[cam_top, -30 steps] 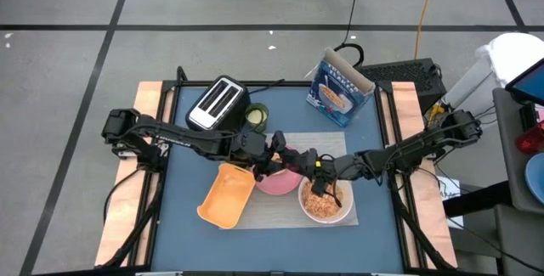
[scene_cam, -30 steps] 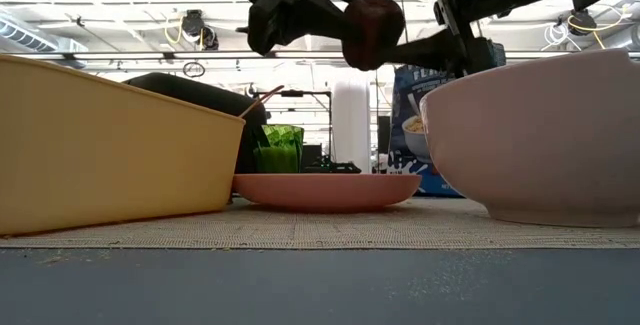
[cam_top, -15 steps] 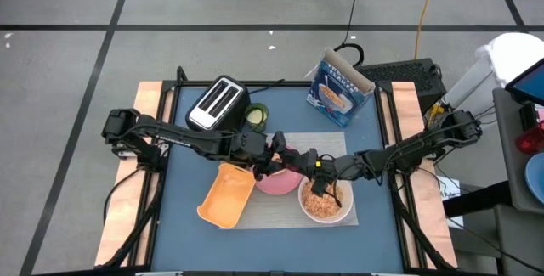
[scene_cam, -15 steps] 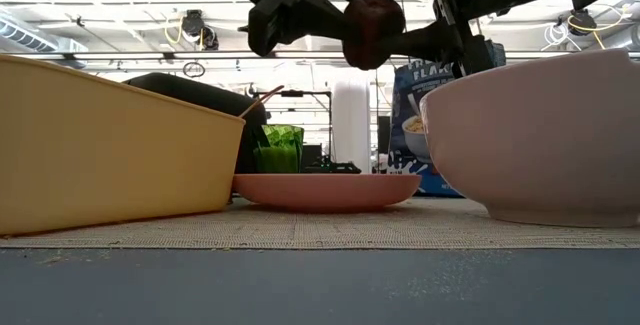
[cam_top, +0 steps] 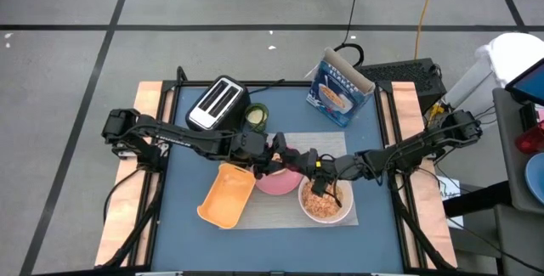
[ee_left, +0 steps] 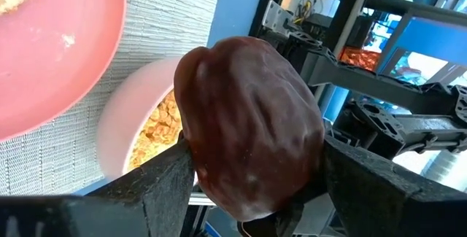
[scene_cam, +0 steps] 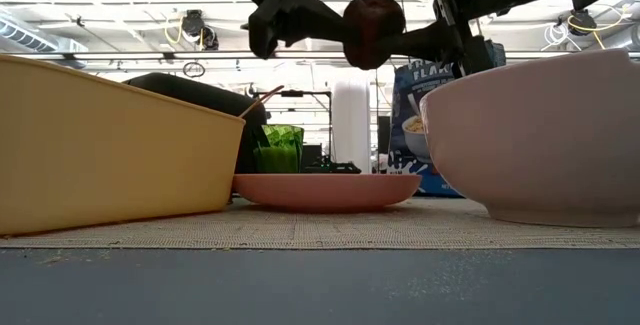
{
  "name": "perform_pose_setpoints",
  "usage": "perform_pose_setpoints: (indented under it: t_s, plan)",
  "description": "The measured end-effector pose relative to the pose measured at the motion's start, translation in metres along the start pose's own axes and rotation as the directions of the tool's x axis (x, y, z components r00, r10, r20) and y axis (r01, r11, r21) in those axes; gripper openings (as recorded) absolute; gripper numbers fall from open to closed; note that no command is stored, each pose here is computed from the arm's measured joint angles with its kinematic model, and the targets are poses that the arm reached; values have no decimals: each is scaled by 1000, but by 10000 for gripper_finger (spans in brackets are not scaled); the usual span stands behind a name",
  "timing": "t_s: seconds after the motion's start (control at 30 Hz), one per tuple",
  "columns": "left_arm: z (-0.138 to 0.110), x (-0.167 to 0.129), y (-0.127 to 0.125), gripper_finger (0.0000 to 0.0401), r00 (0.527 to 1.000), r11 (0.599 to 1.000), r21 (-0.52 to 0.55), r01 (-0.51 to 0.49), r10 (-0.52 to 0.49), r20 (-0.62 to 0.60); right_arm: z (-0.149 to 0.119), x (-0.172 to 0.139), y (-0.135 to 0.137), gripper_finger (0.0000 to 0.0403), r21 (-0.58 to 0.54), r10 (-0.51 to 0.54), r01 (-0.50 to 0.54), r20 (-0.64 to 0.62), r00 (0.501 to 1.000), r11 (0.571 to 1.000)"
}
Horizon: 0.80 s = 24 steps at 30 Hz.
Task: Arrange a breakfast setting
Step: Put the red apple on the gray placemat
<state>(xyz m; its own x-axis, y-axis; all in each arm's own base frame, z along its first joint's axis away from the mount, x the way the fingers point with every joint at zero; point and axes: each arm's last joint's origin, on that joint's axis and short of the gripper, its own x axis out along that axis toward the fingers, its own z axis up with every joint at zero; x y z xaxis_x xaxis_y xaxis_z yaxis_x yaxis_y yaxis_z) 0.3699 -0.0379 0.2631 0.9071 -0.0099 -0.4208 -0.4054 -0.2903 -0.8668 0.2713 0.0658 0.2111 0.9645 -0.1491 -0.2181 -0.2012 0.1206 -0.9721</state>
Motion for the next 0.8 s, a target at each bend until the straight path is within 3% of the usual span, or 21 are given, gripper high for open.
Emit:
perform_pose_setpoints:
  t_s: [0.53, 0.8]
  plan:
    - [0, 0, 0, 283, 1000, 999, 52, 0, 0, 1, 0, 0, 0, 263, -25, 2, -2, 2, 1000, 1000]
    - [3, 0, -1, 283, 998, 998, 55, 14, -17, 63, 0, 0, 0, 264, -39, 2, -2, -2, 1000, 999]
